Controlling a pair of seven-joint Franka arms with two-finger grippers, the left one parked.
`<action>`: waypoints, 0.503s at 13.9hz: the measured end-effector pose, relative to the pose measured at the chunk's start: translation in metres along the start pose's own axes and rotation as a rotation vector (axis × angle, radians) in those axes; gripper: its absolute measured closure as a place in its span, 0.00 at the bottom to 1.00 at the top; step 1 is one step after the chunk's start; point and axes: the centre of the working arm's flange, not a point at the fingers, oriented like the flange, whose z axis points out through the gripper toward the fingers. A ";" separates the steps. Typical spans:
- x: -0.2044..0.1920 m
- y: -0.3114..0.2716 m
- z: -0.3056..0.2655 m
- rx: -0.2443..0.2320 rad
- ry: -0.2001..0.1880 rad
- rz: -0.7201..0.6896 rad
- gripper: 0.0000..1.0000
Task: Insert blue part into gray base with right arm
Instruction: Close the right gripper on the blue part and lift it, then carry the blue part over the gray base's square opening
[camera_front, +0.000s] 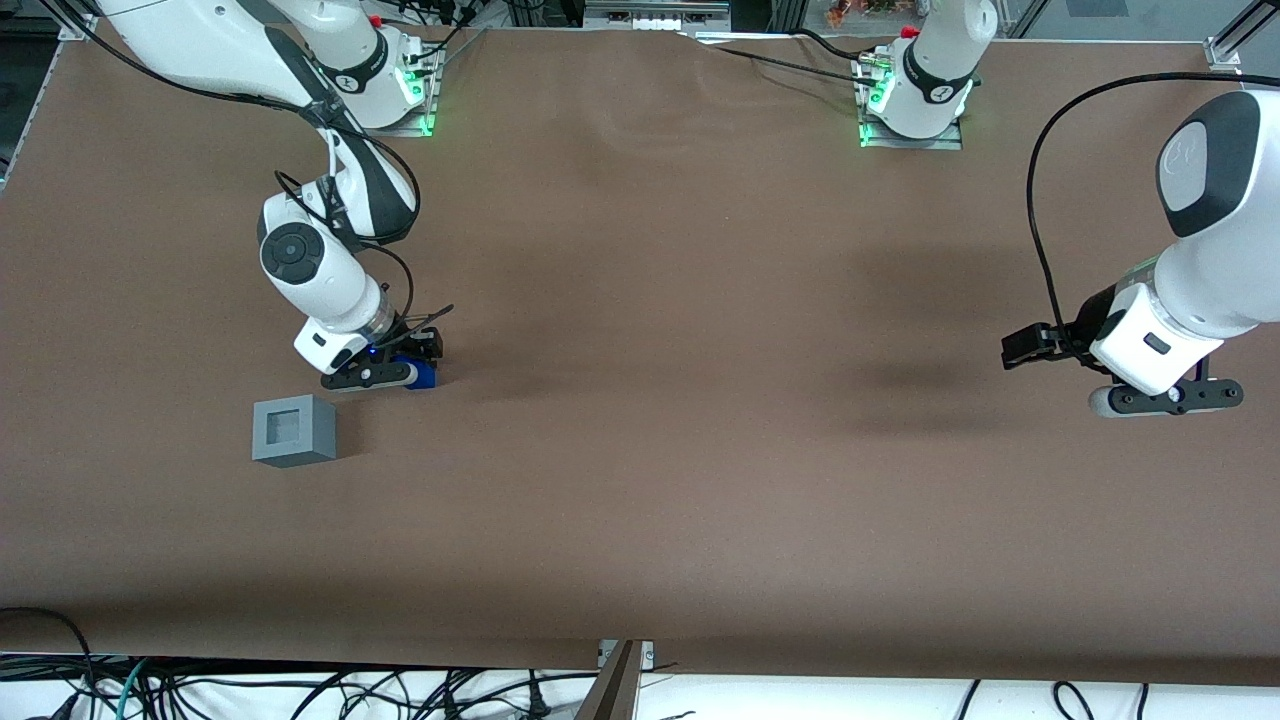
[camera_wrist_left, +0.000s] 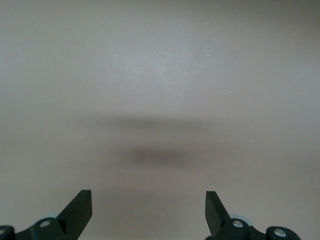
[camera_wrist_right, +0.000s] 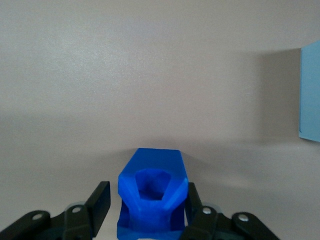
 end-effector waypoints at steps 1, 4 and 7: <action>0.001 0.001 -0.001 0.000 0.002 0.002 0.48; 0.011 0.007 -0.011 -0.012 0.002 0.010 0.49; 0.035 0.025 -0.053 -0.061 -0.043 0.002 0.49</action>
